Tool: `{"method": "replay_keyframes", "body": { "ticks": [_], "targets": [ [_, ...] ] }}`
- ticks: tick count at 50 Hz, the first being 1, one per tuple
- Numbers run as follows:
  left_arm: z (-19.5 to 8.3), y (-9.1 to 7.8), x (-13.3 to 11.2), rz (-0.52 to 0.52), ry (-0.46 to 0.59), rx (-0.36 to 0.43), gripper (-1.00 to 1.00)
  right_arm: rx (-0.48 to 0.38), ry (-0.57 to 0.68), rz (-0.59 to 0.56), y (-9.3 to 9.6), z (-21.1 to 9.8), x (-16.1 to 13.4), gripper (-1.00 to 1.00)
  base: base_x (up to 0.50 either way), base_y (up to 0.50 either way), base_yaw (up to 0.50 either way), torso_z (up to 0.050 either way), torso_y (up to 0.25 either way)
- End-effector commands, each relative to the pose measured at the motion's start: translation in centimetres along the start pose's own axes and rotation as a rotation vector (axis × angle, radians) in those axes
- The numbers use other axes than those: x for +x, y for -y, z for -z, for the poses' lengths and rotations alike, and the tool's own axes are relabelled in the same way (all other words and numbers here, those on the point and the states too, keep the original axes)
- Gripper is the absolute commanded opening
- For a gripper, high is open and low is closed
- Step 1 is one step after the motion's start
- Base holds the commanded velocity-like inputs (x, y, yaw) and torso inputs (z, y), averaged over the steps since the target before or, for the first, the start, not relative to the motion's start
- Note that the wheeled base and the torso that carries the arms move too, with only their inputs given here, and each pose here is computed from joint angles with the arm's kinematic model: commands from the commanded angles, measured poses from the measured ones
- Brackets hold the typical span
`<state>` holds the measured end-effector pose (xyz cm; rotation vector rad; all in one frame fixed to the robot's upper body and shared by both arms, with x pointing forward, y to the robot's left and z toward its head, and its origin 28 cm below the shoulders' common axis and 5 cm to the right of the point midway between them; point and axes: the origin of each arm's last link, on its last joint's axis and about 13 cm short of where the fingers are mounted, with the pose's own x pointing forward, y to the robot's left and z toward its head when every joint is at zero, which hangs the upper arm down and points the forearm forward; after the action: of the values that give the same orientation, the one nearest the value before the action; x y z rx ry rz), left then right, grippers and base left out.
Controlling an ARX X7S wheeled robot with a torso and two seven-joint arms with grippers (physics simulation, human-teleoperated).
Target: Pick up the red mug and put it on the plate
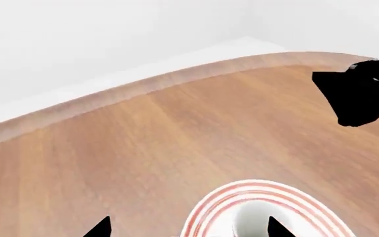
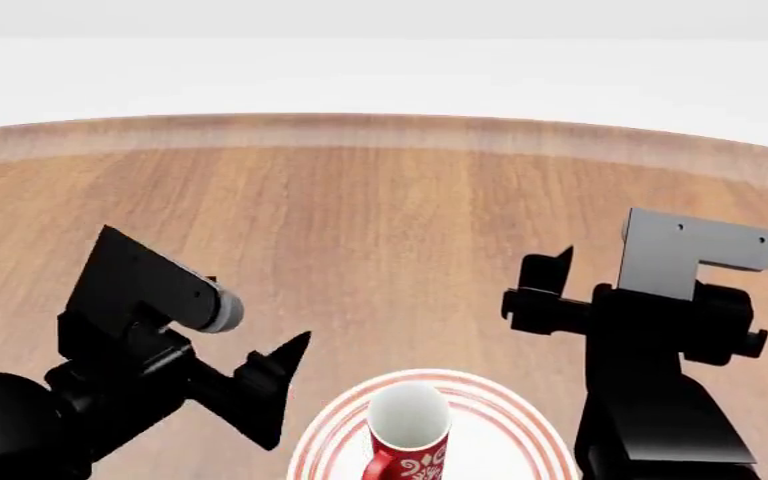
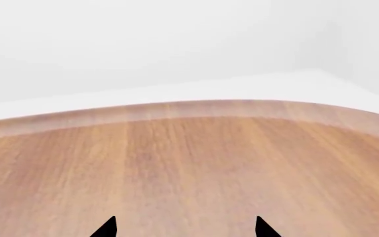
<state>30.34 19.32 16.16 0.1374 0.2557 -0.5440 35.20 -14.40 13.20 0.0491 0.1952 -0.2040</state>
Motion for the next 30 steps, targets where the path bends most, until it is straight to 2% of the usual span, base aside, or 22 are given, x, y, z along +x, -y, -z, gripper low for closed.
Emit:
{"method": "replay_keyframes", "body": {
  "ticks": [1, 2, 4, 8, 9, 10, 14, 19, 21, 22, 30],
  "targets": [
    [-0.3, -0.8, -0.1, -0.305, 0.192, -0.081, 1.00, 0.002, 0.018, -0.014, -0.1, -0.3, -0.3, 1.00, 0.00, 0.00, 0.00, 0.000, 0.000],
    [-0.4, -0.8, -0.1, -0.344, 0.203, -0.072, 1.00, 0.003, 0.024, -0.015, -0.1, -0.3, -0.3, 1.00, 0.00, 0.00, 0.00, 0.000, 0.000],
    [-0.3, -0.7, -0.2, -0.347, 0.212, -0.094, 1.00, 0.003, 0.030, -0.020, -0.1, -0.5, -0.4, 1.00, 0.00, 0.00, 0.00, 0.000, 0.000],
    [-0.3, -0.7, -0.1, -0.439, 0.251, -0.065, 1.00, 0.019, 0.084, -0.068, -0.3, -0.8, -0.9, 1.00, 0.00, 0.00, 0.00, 0.000, 0.000],
    [-0.4, -0.7, -0.2, -0.442, 0.253, -0.095, 1.00, 0.020, 0.104, -0.083, -0.3, -0.9, -1.1, 1.00, 0.00, 0.00, 0.00, 0.000, 0.000],
    [-0.5, -0.7, -0.2, -0.471, 0.277, -0.092, 1.00, 0.018, 0.106, -0.083, -0.4, -0.9, -1.2, 1.00, 0.00, 0.00, 0.00, 0.000, 0.000],
    [-0.5, -0.8, -0.1, -0.487, 0.283, -0.101, 1.00, 0.016, 0.129, -0.093, -0.4, -1.2, -1.4, 1.00, 0.00, 0.00, 0.00, 0.000, 0.000],
    [-0.6, -0.9, 0.1, -0.555, 0.343, -0.090, 1.00, -0.014, 0.189, -0.089, -0.4, -1.6, -1.8, 1.00, 0.00, 0.00, 0.00, 0.000, 0.000],
    [-0.6, -0.9, 0.1, -0.555, 0.343, -0.090, 1.00, -0.014, 0.189, -0.089, -0.4, -1.6, -1.8, 1.00, 0.00, 0.00, 0.00, 0.000, 0.000],
    [-0.5, -0.9, 0.2, -0.557, 0.354, -0.097, 1.00, -0.032, 0.235, -0.099, -0.5, -1.8, -2.3, 1.00, 0.00, 0.00, 0.00, 0.000, 0.000],
    [-0.6, -0.9, 0.1, -0.546, 0.386, -0.117, 1.00, -0.080, 0.337, -0.138, -0.9, -2.0, -3.2, 1.00, 0.00, 0.00, 0.00, 0.000, 0.000]
  ]
}}
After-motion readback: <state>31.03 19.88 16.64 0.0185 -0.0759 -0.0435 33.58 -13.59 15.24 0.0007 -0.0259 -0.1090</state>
